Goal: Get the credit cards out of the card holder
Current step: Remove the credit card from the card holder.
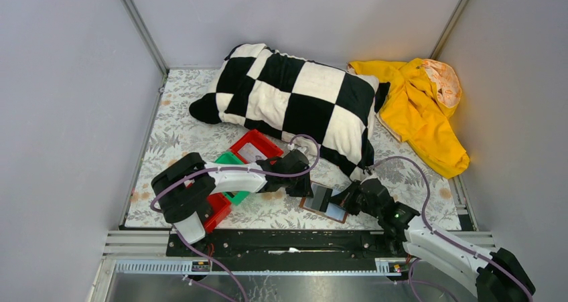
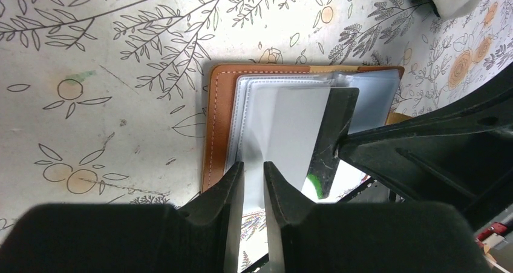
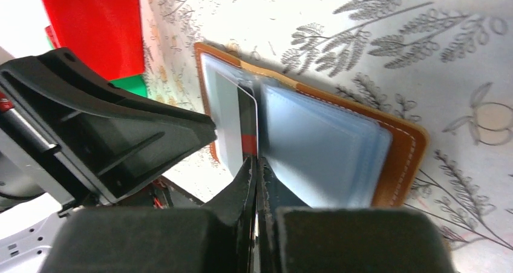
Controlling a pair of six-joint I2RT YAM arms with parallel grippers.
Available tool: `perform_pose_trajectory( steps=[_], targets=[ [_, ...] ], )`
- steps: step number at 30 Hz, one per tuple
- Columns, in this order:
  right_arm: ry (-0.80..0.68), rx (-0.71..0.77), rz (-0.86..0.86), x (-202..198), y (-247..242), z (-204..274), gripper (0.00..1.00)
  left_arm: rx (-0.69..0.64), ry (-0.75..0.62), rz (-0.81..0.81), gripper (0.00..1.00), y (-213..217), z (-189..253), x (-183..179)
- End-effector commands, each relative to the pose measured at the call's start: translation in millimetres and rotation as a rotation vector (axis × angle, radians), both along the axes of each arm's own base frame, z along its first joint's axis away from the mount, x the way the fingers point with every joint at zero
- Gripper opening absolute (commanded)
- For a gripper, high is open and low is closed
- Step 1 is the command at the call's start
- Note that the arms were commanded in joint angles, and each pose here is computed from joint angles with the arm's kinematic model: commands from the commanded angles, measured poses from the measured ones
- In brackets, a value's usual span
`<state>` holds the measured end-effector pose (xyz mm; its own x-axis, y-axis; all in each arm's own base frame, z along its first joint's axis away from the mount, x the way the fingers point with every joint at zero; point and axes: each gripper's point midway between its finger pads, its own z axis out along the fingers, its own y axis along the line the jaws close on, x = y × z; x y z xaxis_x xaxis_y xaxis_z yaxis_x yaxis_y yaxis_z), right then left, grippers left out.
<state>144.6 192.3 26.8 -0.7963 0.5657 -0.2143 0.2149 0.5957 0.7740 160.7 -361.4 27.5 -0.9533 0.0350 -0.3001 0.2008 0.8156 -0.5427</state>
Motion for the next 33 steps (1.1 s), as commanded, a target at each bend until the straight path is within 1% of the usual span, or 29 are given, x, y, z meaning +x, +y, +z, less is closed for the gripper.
perform_pose_trajectory(
  steps=[1, 5, 11, 16, 19, 26, 30, 33],
  targets=[
    [0.030, -0.088, -0.030, -4, -17, -15, 0.00, 0.071, 0.022, 0.013, 0.23, 15, -20, -2],
    [0.021, -0.093, -0.025, -6, -19, -13, 0.00, 0.079, 0.017, 0.013, 0.23, 16, -20, -1],
    [-0.007, -0.171, -0.038, -3, -31, -6, 0.00, 0.091, 0.004, 0.020, 0.23, 19, -19, 4],
    [-0.084, -0.218, -0.015, 4, -35, 21, 0.00, 0.095, -0.009, 0.015, 0.22, 19, -12, 7],
    [-0.103, -0.230, 0.014, 5, -33, 35, 0.00, 0.095, -0.033, 0.008, 0.23, 18, -2, 10],
    [-0.119, -0.221, 0.077, 5, -23, 52, 0.00, 0.100, -0.075, -0.077, 0.35, 14, 37, 17],
    [-0.144, -0.200, 0.077, 9, -19, 68, 0.00, 0.081, -0.114, -0.097, 0.39, 15, 60, 20],
    [-0.173, -0.171, 0.092, 13, -11, 83, 0.00, 0.038, -0.131, -0.116, 0.42, 16, 78, 20]
  ],
)
